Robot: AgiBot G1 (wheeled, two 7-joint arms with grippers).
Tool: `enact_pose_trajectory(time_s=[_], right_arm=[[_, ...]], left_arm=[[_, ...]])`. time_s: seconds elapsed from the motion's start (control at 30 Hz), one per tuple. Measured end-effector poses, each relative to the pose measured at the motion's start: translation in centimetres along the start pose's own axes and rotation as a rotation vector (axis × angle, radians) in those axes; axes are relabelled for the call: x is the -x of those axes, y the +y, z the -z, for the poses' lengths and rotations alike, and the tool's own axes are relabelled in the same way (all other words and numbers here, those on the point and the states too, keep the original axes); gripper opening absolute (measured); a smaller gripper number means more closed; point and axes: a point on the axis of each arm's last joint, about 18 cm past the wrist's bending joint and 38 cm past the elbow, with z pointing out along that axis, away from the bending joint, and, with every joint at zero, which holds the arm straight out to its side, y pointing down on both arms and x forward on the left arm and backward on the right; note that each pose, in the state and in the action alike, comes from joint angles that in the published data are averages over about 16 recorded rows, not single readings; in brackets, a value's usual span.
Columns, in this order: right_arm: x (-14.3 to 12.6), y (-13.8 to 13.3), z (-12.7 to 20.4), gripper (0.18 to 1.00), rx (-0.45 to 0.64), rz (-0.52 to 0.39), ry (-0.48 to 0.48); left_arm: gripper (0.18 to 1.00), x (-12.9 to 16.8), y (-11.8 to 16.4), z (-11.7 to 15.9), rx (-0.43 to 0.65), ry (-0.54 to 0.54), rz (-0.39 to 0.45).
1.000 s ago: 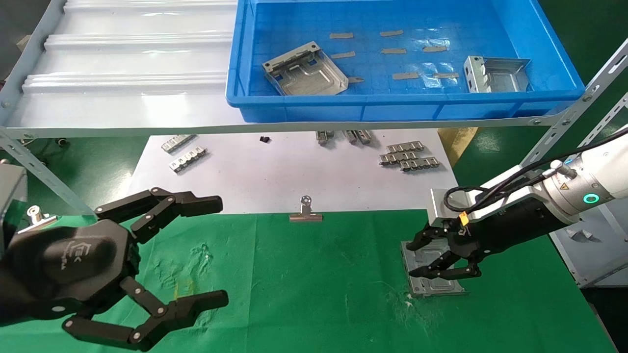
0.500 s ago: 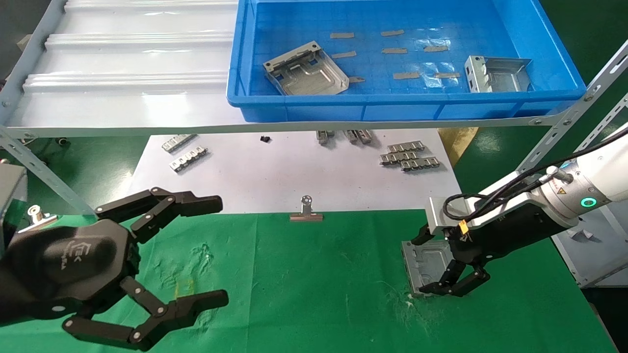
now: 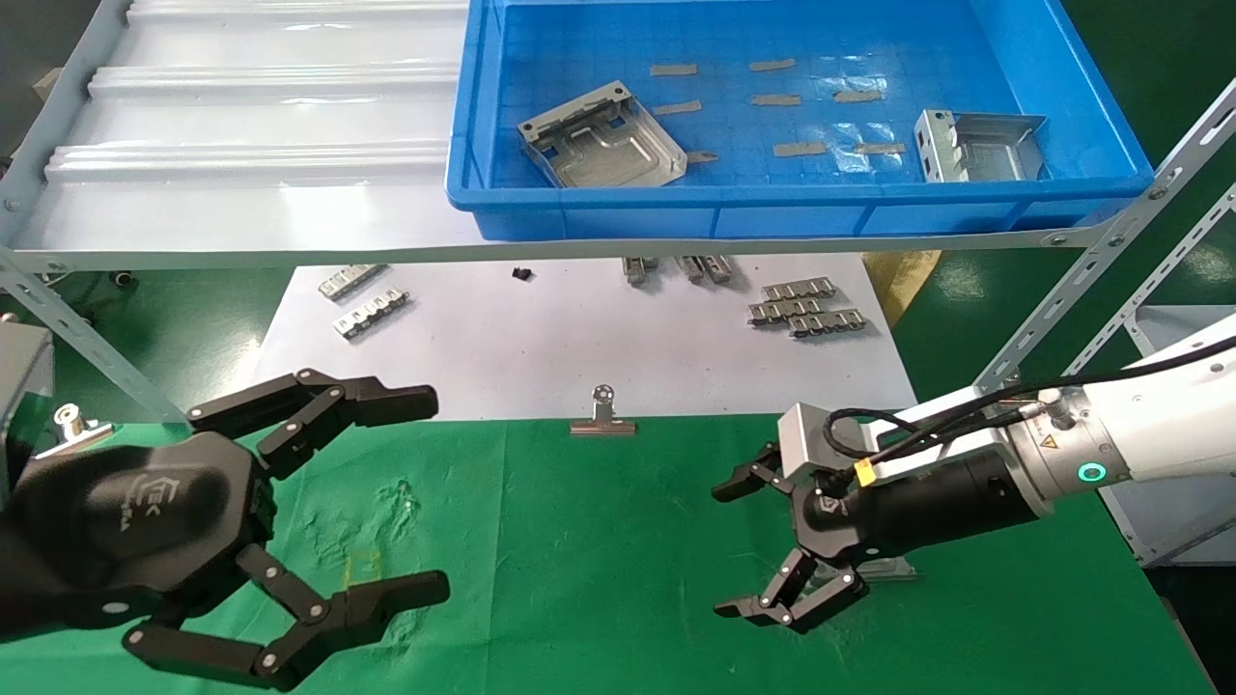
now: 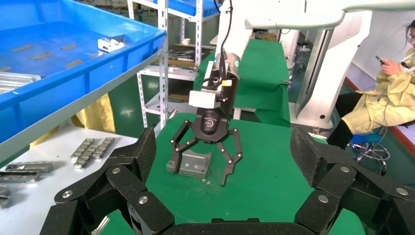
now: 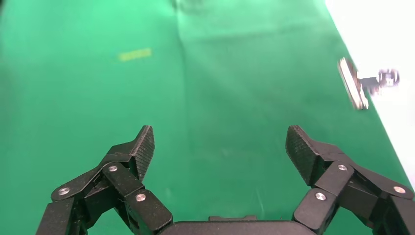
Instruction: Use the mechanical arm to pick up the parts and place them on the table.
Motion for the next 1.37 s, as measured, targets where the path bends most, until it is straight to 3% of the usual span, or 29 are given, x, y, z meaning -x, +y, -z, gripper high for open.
enact_pose_trajectory(time_s=[0.37,0.77,1.37], right_arm=[[2.4,-1.1,-0.3,1.000,-0.221,-0.043,0.016],[5.2,-2.6,2.0,1.000,-0.416,-0.067,0.053],[9.5,-4.7,6.7,1.000,-0.572,-0.053,0.097]], left_arm=[[1.001,0.0,0.0,0.0,0.000,0.000,0.000],[1.001,0.0,0.0,0.0,0.000,0.000,0.000],[1.001,0.0,0.0,0.0,0.000,0.000,0.000]])
